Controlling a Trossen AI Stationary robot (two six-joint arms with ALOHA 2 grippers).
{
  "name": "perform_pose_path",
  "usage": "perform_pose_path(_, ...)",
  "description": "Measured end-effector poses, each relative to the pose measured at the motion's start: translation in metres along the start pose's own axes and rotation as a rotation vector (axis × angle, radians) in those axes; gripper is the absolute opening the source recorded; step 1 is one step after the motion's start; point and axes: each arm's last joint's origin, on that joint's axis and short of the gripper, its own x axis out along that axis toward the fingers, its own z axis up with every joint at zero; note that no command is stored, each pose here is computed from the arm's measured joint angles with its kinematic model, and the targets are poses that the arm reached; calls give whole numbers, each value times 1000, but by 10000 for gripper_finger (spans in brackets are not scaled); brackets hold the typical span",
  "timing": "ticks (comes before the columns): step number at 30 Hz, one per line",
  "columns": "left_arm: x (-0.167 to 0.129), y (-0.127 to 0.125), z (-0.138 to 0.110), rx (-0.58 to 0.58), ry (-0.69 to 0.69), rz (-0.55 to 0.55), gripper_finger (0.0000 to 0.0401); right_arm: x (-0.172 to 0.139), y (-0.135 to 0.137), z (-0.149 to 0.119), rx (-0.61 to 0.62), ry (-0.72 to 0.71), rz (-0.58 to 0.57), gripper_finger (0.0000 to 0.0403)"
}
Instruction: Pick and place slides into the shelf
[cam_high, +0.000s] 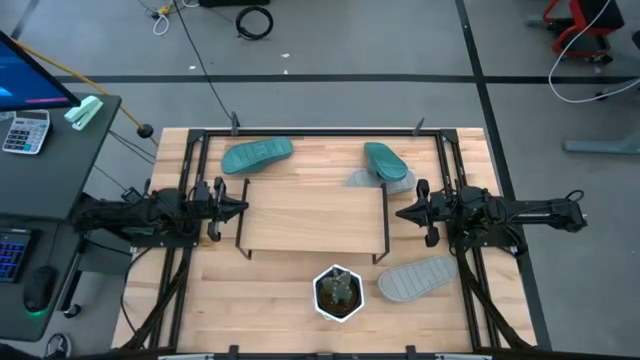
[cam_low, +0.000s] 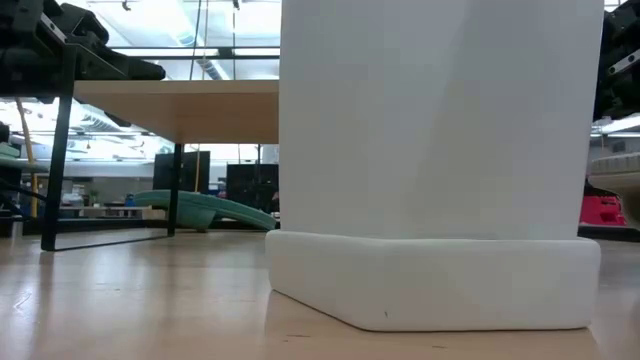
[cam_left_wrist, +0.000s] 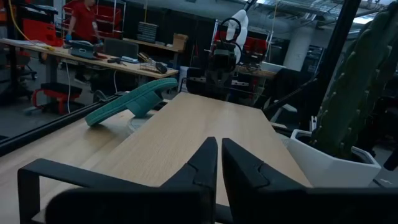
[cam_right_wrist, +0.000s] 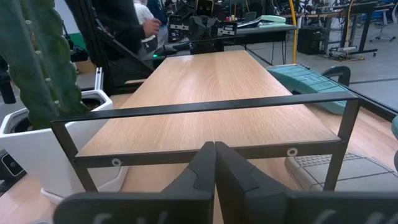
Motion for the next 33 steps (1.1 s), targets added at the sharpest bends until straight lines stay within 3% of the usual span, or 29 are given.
perform_pose_path(33, 0, 0, 0, 1, 0, 0, 24, 0, 0, 0, 0, 0, 0, 14)
